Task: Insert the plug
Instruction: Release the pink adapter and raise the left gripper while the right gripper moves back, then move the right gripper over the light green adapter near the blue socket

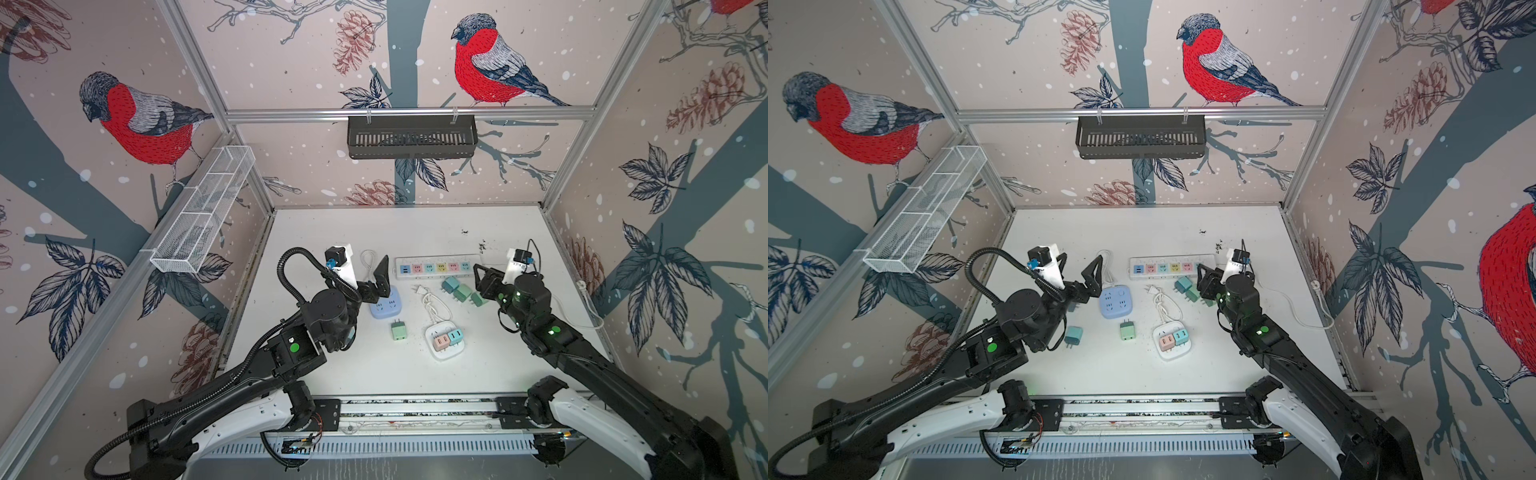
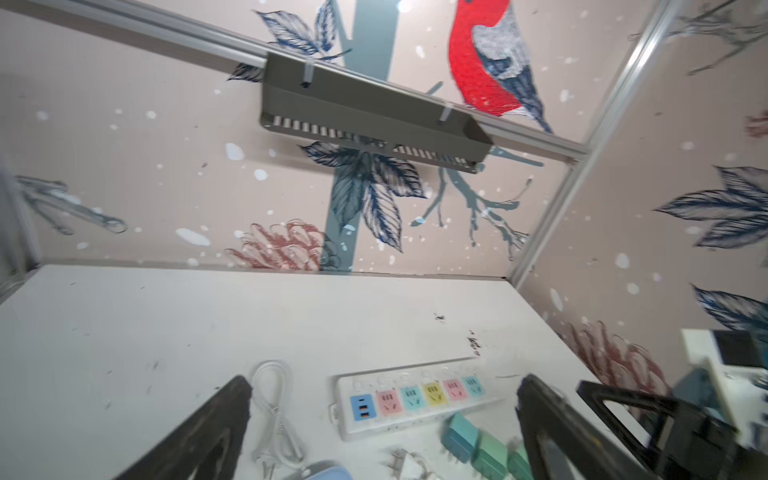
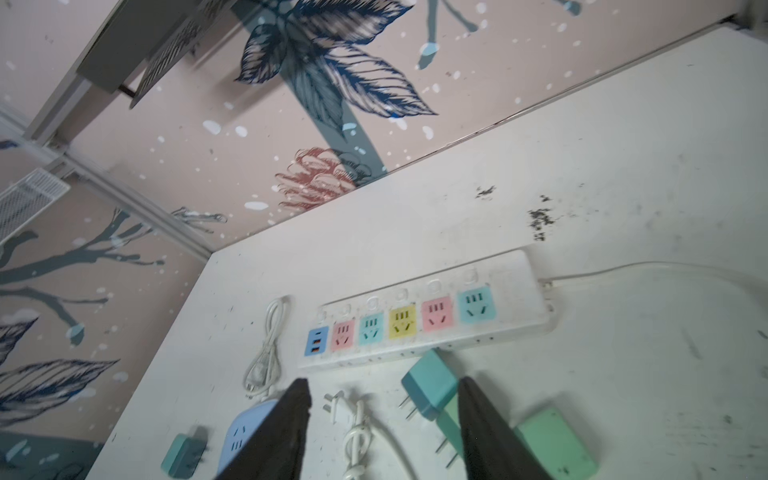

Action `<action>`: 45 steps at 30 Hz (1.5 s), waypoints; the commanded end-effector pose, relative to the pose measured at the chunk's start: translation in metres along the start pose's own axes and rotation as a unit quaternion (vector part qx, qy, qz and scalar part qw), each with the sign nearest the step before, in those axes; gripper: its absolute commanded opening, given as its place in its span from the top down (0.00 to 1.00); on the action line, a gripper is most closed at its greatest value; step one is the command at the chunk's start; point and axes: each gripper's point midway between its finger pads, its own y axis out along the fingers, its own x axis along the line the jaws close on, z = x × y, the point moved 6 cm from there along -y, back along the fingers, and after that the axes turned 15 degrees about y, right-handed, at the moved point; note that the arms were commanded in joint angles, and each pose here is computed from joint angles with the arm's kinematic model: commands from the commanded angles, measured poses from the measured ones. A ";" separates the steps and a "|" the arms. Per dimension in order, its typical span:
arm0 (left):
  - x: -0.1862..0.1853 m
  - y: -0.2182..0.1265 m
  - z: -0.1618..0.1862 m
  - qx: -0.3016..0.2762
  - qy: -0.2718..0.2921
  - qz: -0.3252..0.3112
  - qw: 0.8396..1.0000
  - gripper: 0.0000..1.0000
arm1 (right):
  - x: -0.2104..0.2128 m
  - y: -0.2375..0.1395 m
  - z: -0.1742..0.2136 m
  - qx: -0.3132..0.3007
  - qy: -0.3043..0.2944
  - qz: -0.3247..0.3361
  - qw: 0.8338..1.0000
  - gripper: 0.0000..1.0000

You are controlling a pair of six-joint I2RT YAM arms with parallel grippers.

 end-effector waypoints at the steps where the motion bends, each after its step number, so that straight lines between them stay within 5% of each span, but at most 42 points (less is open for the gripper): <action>1: 0.020 0.004 0.015 0.040 -0.035 -0.033 0.998 0.01 | 0.021 0.004 0.011 -0.001 -0.057 0.010 0.998 0.51; 12: 0.078 -0.017 0.026 0.035 -0.115 -0.155 0.981 0.01 | 0.089 0.004 0.091 0.108 -0.134 -0.007 0.985 0.54; 20: 0.080 -0.025 0.019 0.017 -0.123 -0.137 0.983 0.01 | 0.106 -0.002 0.167 0.212 -0.142 -0.014 0.967 0.47; 29: 0.075 -0.020 0.023 0.024 -0.115 -0.126 0.985 0.01 | 0.094 0.030 0.235 0.309 -0.189 0.063 0.930 0.39; 45: 0.074 -0.017 0.024 0.030 -0.105 -0.127 0.986 0.01 | 0.065 0.065 0.257 0.342 -0.210 0.113 0.909 0.32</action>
